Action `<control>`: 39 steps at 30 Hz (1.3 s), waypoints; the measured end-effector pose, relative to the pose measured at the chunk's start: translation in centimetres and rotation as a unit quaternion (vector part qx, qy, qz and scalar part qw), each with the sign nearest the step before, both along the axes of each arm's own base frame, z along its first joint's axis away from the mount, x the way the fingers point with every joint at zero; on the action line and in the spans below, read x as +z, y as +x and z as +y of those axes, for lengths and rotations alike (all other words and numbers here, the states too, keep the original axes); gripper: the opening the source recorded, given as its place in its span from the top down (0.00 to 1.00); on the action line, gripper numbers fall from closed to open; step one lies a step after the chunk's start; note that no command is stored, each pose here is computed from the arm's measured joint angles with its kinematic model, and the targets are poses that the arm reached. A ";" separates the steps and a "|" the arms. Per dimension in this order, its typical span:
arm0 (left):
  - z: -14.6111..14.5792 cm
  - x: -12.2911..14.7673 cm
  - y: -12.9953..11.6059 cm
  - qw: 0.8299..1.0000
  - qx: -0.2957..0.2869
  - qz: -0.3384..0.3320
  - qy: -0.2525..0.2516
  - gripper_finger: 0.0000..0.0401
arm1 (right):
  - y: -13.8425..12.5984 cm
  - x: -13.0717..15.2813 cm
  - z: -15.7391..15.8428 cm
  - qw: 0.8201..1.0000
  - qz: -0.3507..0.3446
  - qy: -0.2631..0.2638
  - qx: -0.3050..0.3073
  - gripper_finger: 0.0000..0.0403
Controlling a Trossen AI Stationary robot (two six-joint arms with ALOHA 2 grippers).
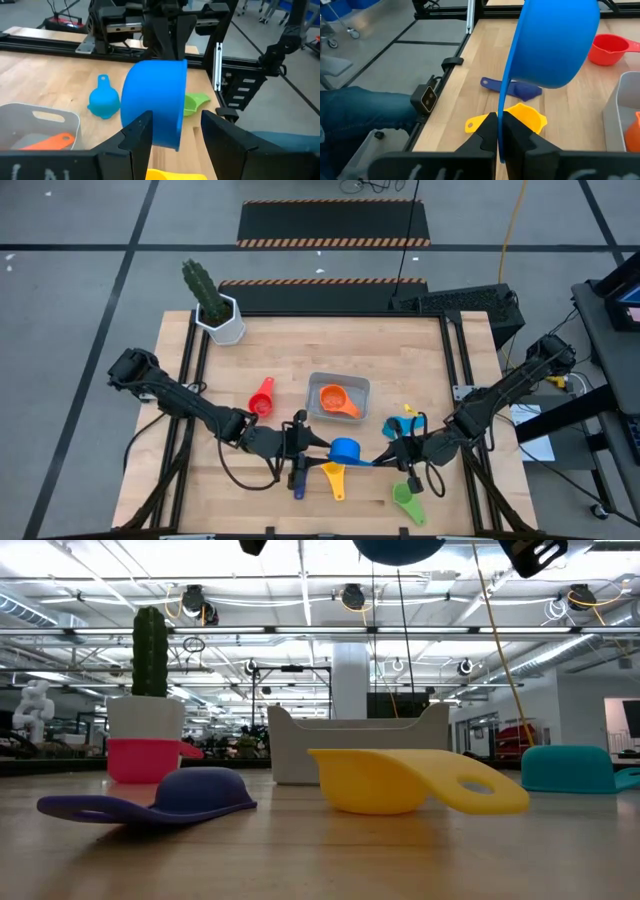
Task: Nest measuring cups in basket
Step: Stack the blue measuring cup into the orange measuring cup
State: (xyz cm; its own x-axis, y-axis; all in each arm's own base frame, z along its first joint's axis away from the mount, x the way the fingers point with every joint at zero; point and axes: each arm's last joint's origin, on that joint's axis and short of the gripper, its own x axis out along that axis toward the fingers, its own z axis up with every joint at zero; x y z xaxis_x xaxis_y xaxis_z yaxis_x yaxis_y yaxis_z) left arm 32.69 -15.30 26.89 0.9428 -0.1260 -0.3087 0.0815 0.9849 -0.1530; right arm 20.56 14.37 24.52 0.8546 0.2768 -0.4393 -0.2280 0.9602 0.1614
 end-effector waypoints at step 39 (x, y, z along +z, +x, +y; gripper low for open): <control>0.2 -0.4 -0.1 1.000 0.006 0.021 -0.004 0.97 | 0.0 0.0 0.0 1.000 -0.006 -0.015 0.000 1.00</control>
State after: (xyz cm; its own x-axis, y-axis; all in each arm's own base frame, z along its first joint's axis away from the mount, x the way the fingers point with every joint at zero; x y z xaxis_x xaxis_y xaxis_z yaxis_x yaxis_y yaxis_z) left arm 32.61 -15.15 26.50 0.9302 -0.1182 -0.3474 0.0640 0.9844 -0.1637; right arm 20.57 14.36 24.53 0.8599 0.2641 -0.4368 -0.2301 0.9644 0.1303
